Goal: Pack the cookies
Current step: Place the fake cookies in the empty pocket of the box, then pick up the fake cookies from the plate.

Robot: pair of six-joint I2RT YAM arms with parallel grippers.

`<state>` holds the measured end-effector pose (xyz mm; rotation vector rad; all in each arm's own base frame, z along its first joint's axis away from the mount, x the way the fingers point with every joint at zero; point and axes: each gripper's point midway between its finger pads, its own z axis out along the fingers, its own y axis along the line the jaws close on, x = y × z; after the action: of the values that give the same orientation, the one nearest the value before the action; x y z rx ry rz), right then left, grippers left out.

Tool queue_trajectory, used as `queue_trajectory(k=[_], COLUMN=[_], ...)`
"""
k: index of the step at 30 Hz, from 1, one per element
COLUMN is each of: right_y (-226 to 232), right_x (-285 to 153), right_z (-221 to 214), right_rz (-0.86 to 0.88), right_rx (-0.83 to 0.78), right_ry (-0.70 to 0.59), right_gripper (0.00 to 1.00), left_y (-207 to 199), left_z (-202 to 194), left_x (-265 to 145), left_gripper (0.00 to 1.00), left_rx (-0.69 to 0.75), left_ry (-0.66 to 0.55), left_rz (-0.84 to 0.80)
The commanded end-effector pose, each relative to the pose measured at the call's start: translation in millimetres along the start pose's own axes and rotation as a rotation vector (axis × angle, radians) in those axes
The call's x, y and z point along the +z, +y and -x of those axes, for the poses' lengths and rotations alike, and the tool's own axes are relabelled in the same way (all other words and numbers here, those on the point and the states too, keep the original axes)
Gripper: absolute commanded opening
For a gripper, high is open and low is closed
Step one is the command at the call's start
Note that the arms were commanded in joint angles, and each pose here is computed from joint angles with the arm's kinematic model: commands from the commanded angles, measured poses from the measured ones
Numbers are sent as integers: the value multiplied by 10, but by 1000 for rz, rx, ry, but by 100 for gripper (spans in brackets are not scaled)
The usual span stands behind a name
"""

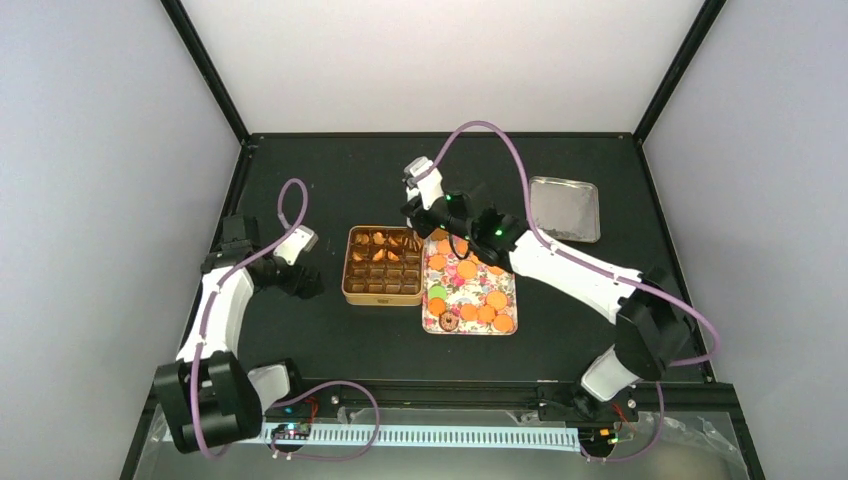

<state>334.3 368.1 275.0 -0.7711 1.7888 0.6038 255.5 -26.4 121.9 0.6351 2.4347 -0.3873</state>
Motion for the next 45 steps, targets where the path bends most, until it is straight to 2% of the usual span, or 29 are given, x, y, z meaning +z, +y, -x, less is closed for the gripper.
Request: queue_trajectory(k=[1,5,12,15,19,24,29,34,39,45], right_y=[27,4,0,-7,-9,-17,-24,-50,-132,-216], right_x=[106,202,271,274,272,248,212,112,-85,-356], right_z=[174,125,53,7,-22,0,31,100,190,212], right_rz=[13,-3,-4,-6,-7,-12,-19,-36,-81,-117], right_rx=[-19,-33,-31,-27,-19,-11,-6,-3,-1,9], right_ry=[-42,-28,-11,-1,6,4,-2,-22,-47,-65], right_gripper=[1,1,2,11,19,28,30,28,28,28], left_y=[272,350,366,265,122,130,29,-119,-307,-617], left_z=[34,117,331,361,374,396,420,394,333,282], left_x=[135,277,479,542,611,712,760,822,858,810], left_gripper=[88,82,80,80,80,80,79,70,57,49], left_rx=[-27,-79,-159,-163,-150,-161,-152,-120,-80,0], left_ry=[-1,-35,-22,-7,0,25,36,55,75,91], left_rz=[69,48,-32,-85,-133,-133,-165,-202,-266,-375])
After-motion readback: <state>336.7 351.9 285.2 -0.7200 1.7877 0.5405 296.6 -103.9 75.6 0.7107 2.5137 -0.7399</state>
